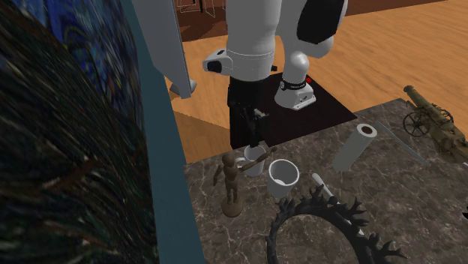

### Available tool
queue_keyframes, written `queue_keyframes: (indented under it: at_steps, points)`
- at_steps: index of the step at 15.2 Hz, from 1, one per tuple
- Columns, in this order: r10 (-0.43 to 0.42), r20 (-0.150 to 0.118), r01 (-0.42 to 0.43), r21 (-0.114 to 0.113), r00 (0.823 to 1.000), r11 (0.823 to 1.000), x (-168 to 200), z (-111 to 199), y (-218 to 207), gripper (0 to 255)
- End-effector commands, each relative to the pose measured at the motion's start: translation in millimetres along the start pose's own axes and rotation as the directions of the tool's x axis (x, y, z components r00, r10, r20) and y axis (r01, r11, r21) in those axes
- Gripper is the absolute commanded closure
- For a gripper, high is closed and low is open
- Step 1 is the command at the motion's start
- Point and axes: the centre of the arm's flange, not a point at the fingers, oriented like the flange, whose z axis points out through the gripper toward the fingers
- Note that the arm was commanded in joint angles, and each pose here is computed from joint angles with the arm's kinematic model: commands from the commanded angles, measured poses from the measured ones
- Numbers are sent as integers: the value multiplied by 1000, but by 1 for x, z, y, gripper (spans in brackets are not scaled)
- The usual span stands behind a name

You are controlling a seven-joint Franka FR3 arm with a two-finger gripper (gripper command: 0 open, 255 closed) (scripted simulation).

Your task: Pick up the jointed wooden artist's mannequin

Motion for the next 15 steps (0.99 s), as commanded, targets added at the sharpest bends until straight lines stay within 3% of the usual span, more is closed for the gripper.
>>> queue_keyframes:
  at_steps: [1, 4, 13, 14, 15]
  points:
    - [-5, 5, 5, 3, 1000, 1000, 8, 15, -23, 0]
    - [-12, 12, 12, 5, 1000, 1000, 17, 33, -49, 0]
    - [-12, 12, 12, 5, 1000, 1000, 14, 73, -45, 0]
    - [-12, 12, 12, 5, 1000, 1000, 14, 73, -45, 255]
    - [-12, 12, 12, 5, 1000, 1000, 14, 72, -44, 255]
